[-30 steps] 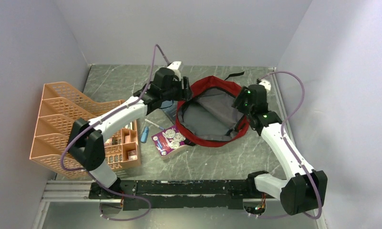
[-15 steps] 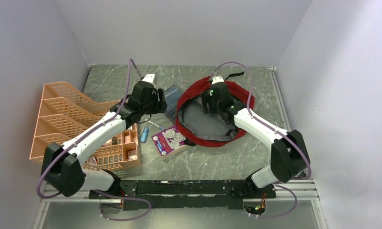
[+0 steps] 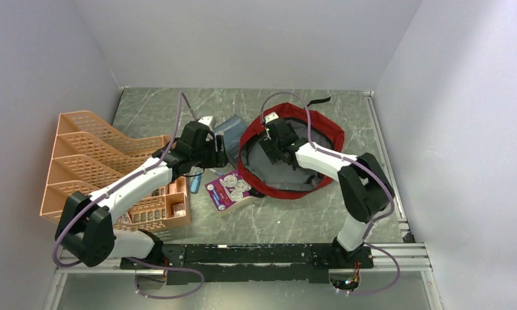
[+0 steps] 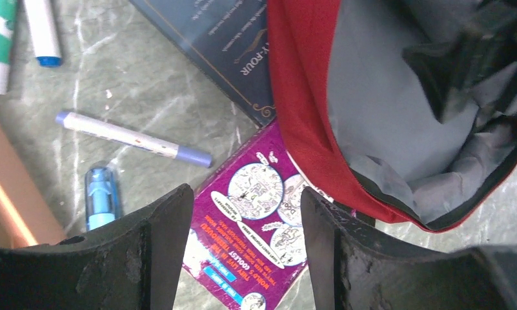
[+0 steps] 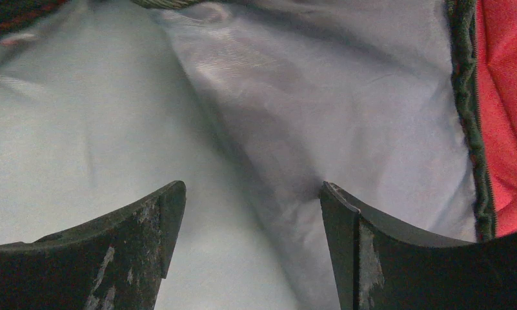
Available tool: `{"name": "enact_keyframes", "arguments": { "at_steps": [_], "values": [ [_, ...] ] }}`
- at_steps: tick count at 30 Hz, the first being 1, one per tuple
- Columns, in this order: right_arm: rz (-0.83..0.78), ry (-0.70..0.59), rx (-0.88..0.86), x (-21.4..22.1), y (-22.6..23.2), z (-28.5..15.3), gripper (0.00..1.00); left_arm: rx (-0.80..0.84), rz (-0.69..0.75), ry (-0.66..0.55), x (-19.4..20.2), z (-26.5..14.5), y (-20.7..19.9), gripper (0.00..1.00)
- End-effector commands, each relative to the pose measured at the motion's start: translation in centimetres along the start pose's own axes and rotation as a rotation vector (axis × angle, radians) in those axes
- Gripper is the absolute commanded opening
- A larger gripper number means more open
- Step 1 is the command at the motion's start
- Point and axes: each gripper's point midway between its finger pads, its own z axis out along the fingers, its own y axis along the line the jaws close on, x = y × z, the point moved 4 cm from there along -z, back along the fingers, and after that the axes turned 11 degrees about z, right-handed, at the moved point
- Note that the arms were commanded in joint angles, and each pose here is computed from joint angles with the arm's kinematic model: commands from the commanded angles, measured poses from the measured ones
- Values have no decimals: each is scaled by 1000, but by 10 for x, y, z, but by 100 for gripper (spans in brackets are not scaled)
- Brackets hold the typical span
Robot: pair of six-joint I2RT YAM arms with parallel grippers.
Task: Pack the student bag
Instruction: Adjust the student bag at the center of the board.
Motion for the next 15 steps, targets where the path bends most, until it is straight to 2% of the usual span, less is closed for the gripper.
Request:
{"name": "enact_keyframes", "arguments": {
  "at_steps": [1,6,9,15],
  "values": [
    [-74,-24,121,-6,-11,14,80,113,3,-28,-10,1,-20,66],
    [-150,-7,315,-7,-29,33,74,104,19,-8,-6,2,-19,65],
    [-167,-13,389,-11,-42,38,58,93,18,-1,-2,1,-16,65],
    [-40,-20,413,-29,-90,43,25,86,13,19,5,1,-14,65]
  ]
}}
